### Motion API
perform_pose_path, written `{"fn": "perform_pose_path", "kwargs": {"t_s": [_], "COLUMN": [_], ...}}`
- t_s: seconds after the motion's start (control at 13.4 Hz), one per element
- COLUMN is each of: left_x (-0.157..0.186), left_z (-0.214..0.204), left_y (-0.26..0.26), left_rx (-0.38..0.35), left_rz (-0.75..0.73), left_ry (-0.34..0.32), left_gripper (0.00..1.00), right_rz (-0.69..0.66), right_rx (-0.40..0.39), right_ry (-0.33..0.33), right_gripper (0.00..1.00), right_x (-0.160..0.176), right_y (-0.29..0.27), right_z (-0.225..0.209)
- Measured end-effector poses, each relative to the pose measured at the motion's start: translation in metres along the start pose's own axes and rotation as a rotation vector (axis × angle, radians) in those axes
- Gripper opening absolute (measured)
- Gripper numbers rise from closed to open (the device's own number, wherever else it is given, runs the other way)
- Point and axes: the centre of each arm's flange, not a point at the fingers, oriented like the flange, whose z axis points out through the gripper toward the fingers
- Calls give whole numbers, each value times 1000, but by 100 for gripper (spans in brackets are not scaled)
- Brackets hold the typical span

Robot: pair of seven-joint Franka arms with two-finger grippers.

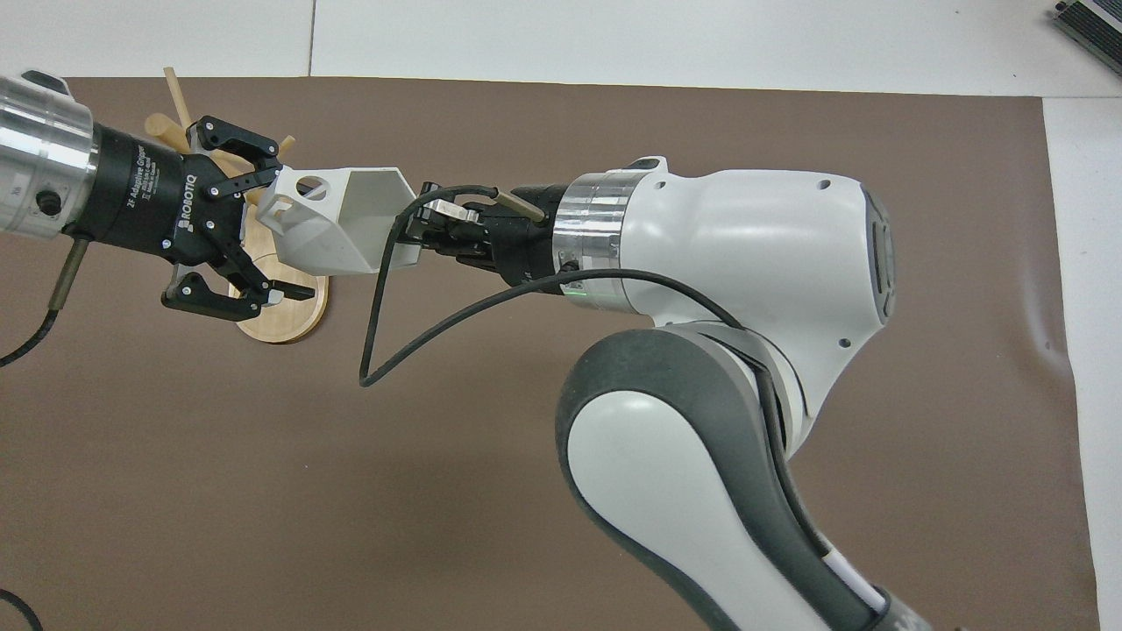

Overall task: Hang cup on rack
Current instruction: 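Grasp the mug with the left gripper from the right gripper, then open the right gripper and withdraw it while the left gripper holds the mug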

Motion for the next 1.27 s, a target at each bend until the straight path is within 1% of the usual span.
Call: {"fn": "perform_pose_path", "kwargs": {"t_s": [0.07,0.15,0.22,0.82,0.9,0.97,1.12,1.2,1.27], "left_x": [0,1,1,0,2,8,17,21,24], "left_z": [-1,-2,-2,-5,-6,-9,-9,-5,-3], "left_y": [0,0,0,-2,-1,1,3,3,3], "left_rx": [-6,-8,-8,-11,-24,-43,-64,-69,-83], "left_rz": [-9,-14,-15,-57,-89,-119,-167,-208,-246], "left_ry": [0,-1,-2,-2,-2,-4,-5,1,12], "left_gripper": [84,70,69,69,69,69,69,69,69], "right_rz": [0,0,0,-1,0,4,11,15,19], "right_rx": [-1,-1,-1,2,0,-2,-9,-11,-14], "right_ry": [-2,-3,-3,-1,1,2,2,4,5], "right_gripper": [5,5,5,6,12,27,48,50,60], "right_x": [-1,-1,-1,-1,0,2,5,6,8], "right_y": [0,0,0,-1,0,2,7,10,13], "right_z": [0,1,1,1,1,1,3,4,4]}}
